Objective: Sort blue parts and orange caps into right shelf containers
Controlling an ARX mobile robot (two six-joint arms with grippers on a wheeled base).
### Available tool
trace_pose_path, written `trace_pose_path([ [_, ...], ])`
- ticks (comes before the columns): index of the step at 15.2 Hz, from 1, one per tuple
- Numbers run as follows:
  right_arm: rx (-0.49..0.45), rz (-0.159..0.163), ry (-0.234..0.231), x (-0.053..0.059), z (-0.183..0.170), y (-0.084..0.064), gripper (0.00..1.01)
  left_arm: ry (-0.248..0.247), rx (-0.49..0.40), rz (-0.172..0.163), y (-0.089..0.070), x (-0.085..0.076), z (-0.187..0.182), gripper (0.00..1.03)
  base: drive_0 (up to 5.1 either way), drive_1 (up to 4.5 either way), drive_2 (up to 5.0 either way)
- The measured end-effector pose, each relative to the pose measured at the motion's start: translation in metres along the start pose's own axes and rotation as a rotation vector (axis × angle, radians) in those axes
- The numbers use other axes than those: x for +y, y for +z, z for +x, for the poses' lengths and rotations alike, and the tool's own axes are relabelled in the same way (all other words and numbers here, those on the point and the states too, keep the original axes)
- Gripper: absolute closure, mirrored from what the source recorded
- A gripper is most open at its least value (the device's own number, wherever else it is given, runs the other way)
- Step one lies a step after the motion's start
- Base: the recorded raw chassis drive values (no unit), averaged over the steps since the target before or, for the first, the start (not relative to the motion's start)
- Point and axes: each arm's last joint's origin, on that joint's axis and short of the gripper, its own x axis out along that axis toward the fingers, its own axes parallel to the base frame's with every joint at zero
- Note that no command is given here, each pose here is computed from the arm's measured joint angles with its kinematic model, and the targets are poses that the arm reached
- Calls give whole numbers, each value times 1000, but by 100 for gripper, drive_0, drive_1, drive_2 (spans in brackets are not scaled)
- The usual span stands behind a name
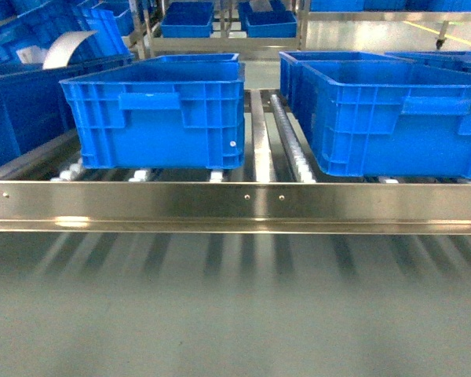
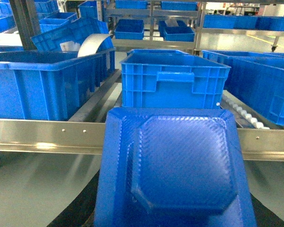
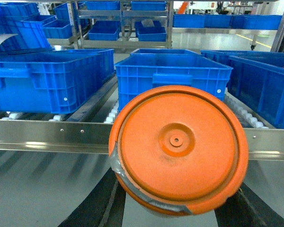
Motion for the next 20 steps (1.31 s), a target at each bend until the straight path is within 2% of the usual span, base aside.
trace_pose_path([
  [11, -2, 0, 0, 0, 0, 0, 58, 0, -1, 0, 0, 0, 0, 61, 0, 0, 0],
  [20, -3, 0, 0, 0, 0, 0, 58, 0, 0, 0, 0, 0, 0, 61, 6, 415, -404],
])
